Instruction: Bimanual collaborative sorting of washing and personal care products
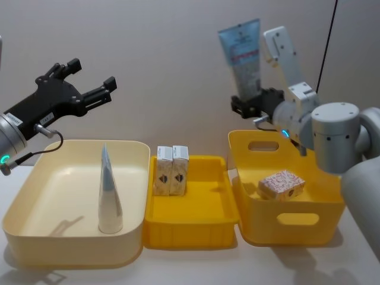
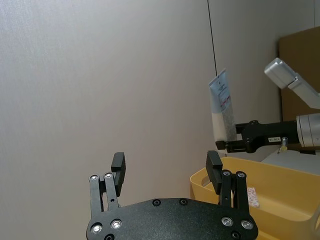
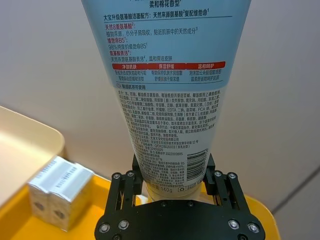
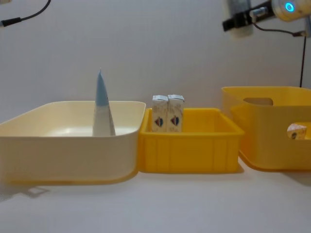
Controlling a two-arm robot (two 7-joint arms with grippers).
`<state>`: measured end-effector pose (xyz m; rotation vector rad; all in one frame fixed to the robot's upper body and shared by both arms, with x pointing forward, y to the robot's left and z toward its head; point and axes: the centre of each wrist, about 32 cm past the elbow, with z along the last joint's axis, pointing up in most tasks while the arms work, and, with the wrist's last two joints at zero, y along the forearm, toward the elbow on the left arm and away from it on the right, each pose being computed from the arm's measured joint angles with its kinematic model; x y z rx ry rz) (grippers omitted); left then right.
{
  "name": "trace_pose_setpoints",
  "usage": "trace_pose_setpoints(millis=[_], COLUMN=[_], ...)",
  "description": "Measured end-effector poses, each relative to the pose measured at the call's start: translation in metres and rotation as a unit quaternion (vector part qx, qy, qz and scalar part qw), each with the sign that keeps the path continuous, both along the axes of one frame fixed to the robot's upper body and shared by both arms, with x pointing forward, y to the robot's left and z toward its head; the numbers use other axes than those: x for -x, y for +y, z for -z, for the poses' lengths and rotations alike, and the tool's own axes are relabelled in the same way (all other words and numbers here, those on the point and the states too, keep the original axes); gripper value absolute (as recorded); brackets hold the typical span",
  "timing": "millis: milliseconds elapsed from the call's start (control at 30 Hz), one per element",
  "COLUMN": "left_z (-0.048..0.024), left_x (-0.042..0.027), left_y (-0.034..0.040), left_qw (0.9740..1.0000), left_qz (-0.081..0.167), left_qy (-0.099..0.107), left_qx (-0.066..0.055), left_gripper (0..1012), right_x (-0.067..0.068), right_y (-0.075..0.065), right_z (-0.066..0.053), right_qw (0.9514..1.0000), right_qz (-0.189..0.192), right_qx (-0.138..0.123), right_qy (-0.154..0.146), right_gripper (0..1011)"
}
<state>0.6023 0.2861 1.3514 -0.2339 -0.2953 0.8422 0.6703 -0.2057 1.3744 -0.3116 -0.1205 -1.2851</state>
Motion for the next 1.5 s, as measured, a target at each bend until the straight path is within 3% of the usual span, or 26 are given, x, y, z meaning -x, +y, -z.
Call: trace_pose_setpoints(millis=[200, 467, 967, 1333, 1500], left_z=[0.0000, 0.0000, 0.0000, 0.0000, 0.0000], left_x=[0.0000, 0.0000, 0.0000, 0.0000, 0.0000], left_y=[0.0000, 0.0000, 0.0000, 0.0000, 0.0000], left_qw=[1.0000, 1.0000, 1.0000, 1.0000, 1.0000], left_qz=[0.000, 0.000, 0.000, 0.000, 0.000], left_qy=[0.000, 0.000, 0.000, 0.000, 0.000], left_qx=[0.000, 0.000, 0.000, 0.000, 0.000], left_gripper=[1003, 1002, 1003, 1003, 1003], right_x=[-0.003, -0.008, -0.013, -0.014, -0.014], right_y=[-0.011, -0.025, -0.035, -0.038, -0.039], right_z=[0.008, 0.022, 0.034, 0.037, 0.037], right_qw=[0.9983, 0.9916, 0.9828, 0.9800, 0.9793], right_qz=[0.048, 0.100, 0.140, 0.151, 0.153], right_qx=[0.008, 0.020, 0.031, 0.034, 0.034], right_qy=[0.032, 0.079, 0.116, 0.125, 0.128], right_gripper=[668, 668, 673, 985, 1001])
